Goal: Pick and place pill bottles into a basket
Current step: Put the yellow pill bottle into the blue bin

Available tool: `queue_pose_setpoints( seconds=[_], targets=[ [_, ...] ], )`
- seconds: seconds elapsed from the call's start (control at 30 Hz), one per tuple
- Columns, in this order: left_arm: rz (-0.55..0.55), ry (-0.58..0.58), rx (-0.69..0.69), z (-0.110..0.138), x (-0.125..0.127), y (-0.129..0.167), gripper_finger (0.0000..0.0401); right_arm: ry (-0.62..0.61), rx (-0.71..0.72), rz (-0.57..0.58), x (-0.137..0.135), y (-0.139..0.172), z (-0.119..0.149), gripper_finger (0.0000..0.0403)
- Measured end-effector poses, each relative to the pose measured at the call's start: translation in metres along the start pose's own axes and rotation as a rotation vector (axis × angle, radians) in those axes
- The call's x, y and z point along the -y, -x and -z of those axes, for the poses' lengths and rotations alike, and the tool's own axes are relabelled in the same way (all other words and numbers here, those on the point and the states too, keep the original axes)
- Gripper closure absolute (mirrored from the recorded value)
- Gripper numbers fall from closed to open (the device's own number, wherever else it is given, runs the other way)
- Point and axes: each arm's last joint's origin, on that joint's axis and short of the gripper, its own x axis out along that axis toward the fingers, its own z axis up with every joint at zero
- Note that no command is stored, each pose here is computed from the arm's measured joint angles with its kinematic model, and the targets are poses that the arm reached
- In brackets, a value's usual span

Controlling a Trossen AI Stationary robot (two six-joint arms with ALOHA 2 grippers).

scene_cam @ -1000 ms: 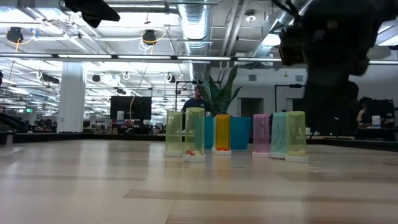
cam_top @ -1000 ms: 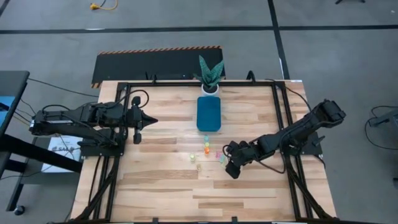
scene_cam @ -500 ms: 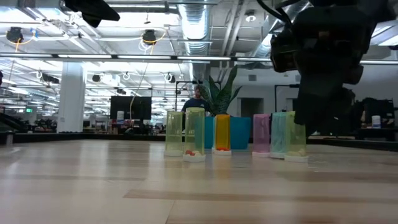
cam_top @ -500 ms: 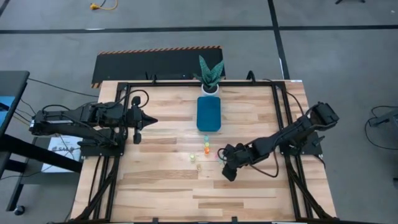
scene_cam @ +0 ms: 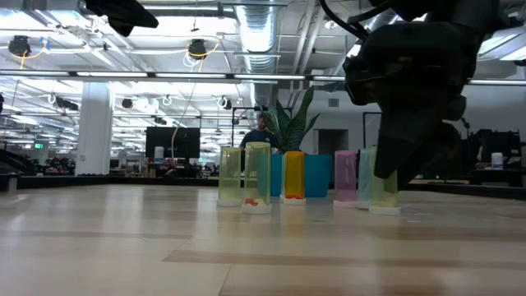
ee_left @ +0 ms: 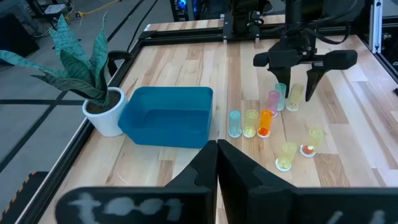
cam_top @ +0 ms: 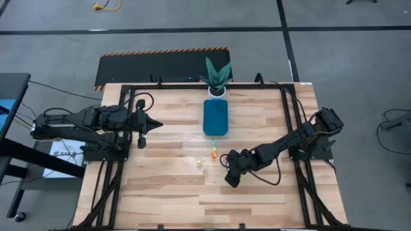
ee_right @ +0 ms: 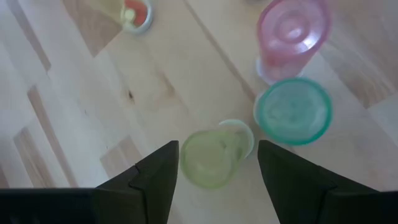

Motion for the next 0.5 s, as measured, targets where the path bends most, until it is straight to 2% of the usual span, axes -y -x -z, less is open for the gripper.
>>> queue_pose_setpoints(
  seconds=[0.5],
  targets=[
    [0.001,0.0,-0.015,0.0014,0.0001,0.0001,0.0401,-0.034,0.004,0.003,0.0026,-0.0001,-0.0037,0.0192]
  ],
)
